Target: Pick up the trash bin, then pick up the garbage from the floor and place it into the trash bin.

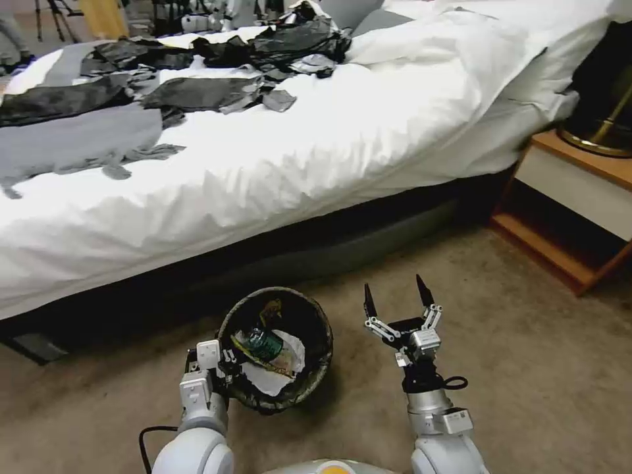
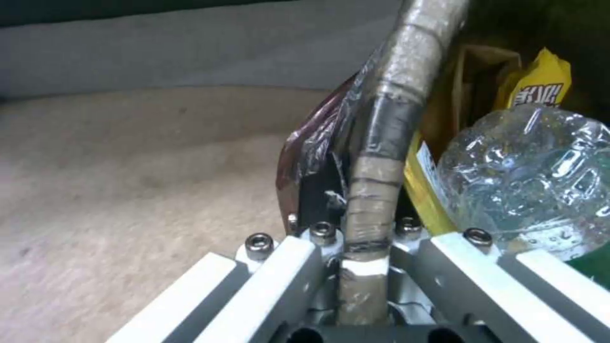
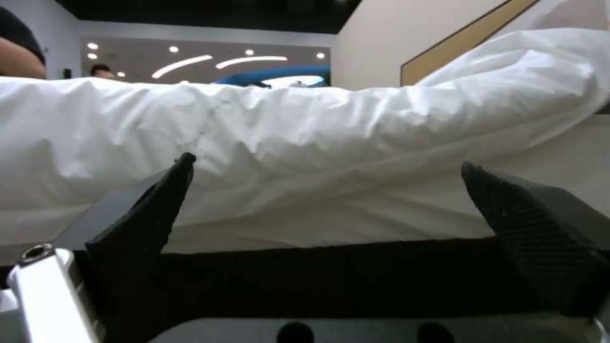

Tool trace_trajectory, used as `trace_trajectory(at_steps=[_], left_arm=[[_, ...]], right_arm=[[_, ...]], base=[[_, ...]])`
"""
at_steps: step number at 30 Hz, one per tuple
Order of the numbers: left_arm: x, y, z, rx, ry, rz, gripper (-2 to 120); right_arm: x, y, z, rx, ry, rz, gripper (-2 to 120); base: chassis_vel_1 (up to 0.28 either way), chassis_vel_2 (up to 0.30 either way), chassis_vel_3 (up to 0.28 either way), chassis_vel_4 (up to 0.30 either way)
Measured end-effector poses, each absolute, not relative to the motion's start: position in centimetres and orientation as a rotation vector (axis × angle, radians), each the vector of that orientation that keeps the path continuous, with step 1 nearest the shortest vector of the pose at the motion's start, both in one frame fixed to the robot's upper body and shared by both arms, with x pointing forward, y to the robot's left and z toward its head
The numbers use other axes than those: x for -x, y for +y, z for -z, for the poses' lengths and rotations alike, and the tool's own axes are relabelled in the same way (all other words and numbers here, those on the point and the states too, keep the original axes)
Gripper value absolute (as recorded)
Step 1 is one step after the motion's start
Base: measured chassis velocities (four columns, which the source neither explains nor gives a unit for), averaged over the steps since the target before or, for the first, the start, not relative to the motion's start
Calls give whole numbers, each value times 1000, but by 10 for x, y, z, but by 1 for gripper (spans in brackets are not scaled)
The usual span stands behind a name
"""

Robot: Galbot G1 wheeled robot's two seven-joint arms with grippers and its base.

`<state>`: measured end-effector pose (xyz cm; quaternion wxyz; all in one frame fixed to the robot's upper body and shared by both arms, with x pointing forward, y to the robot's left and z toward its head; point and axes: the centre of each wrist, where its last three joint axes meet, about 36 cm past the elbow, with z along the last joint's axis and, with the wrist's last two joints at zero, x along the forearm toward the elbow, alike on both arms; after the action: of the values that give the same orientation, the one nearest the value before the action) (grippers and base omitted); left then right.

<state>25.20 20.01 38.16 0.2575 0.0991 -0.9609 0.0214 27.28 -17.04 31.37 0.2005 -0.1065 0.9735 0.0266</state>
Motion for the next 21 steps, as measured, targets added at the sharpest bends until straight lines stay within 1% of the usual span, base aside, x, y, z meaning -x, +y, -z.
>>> trace_trajectory(at_steps=[11, 21], left_arm=[[-250, 201, -386, -271, -2613, -58, 0], [-248, 203, -385, -281, -2607, -60, 0]], right_arm=[[-282, -171, -318, 310, 2704, -68, 100], [-291, -169, -322, 335, 2686, -76, 100]], base=[[110, 106, 94, 106], [128, 131, 134, 127]])
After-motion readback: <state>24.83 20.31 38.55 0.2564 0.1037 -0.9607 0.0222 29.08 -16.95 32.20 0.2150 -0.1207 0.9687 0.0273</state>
